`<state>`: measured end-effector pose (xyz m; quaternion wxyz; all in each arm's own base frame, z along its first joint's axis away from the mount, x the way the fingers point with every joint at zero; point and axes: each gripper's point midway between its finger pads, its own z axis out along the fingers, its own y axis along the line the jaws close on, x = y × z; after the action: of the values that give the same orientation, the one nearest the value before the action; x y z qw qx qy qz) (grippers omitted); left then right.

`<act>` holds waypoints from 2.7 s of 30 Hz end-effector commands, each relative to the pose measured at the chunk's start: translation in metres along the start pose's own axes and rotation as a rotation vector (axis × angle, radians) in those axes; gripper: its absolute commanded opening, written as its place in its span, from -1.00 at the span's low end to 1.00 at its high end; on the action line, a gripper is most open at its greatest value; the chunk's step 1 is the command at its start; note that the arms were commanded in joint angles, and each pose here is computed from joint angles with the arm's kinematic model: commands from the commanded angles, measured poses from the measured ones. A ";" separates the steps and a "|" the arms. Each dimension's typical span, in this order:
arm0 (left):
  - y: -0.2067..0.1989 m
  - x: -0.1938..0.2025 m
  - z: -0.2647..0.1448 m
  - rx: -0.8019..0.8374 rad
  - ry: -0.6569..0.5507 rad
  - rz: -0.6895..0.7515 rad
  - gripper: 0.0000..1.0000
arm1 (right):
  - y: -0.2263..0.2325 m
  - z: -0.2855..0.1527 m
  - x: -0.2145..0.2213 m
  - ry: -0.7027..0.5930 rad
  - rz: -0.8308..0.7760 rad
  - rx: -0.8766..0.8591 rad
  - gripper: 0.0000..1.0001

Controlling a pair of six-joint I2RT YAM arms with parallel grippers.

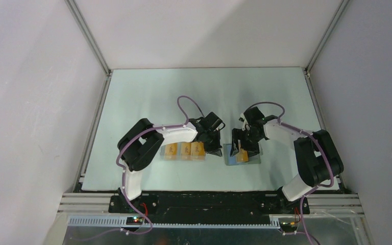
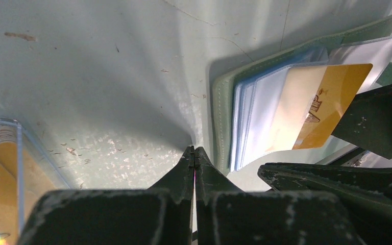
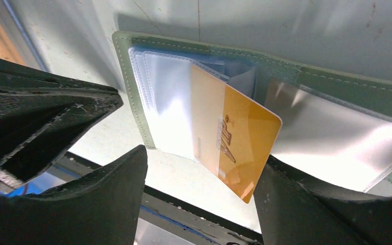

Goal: Put the credit cards into the card holder
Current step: Insert the credit card into the card holder.

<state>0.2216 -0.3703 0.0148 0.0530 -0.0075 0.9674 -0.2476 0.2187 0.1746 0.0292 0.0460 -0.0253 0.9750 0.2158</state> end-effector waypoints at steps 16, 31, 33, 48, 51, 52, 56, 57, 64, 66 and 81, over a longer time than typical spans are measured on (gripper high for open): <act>0.021 -0.001 0.023 -0.053 0.007 0.038 -1.00 | 0.010 -0.006 -0.006 -0.019 -0.107 0.097 0.63; 0.015 -0.001 0.018 -0.035 0.004 0.033 -1.00 | 0.073 -0.006 -0.006 -0.031 -0.187 -0.129 0.59; 0.010 -0.005 0.010 -0.023 -0.019 0.043 -0.99 | 0.067 -0.009 -0.007 -0.044 -0.180 -0.087 0.60; -0.018 -0.051 -0.128 0.200 -0.297 0.005 0.35 | 0.056 -0.062 -0.029 -0.187 -0.164 -0.005 0.79; 0.004 -0.052 -0.146 0.202 -0.332 -0.023 0.35 | 0.053 -0.058 -0.028 -0.170 -0.162 0.004 0.77; 0.019 -0.044 -0.141 0.180 -0.318 -0.037 0.34 | 0.053 -0.057 -0.028 -0.164 -0.161 0.000 0.76; 0.065 -0.034 -0.147 0.132 -0.339 -0.111 0.24 | 0.063 -0.053 -0.028 -0.153 -0.162 -0.048 0.70; 0.079 -0.029 -0.147 0.103 -0.343 -0.128 0.22 | 0.066 -0.052 -0.028 -0.149 -0.163 -0.057 0.69; 0.110 -0.010 -0.144 0.036 -0.319 -0.138 0.11 | 0.059 -0.041 -0.025 -0.125 -0.164 0.000 0.60; 0.103 -0.009 -0.149 0.062 -0.326 -0.123 0.09 | 0.050 -0.036 -0.024 -0.115 -0.157 0.050 0.59; -0.048 -0.019 -0.112 0.208 -0.203 0.099 0.02 | -0.019 -0.020 -0.015 -0.066 0.132 0.075 -0.78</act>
<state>0.2240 -0.3160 0.1553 0.1924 -0.0035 0.9213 -0.3380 0.2363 0.1568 0.0471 0.0769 0.0116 0.9843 0.1584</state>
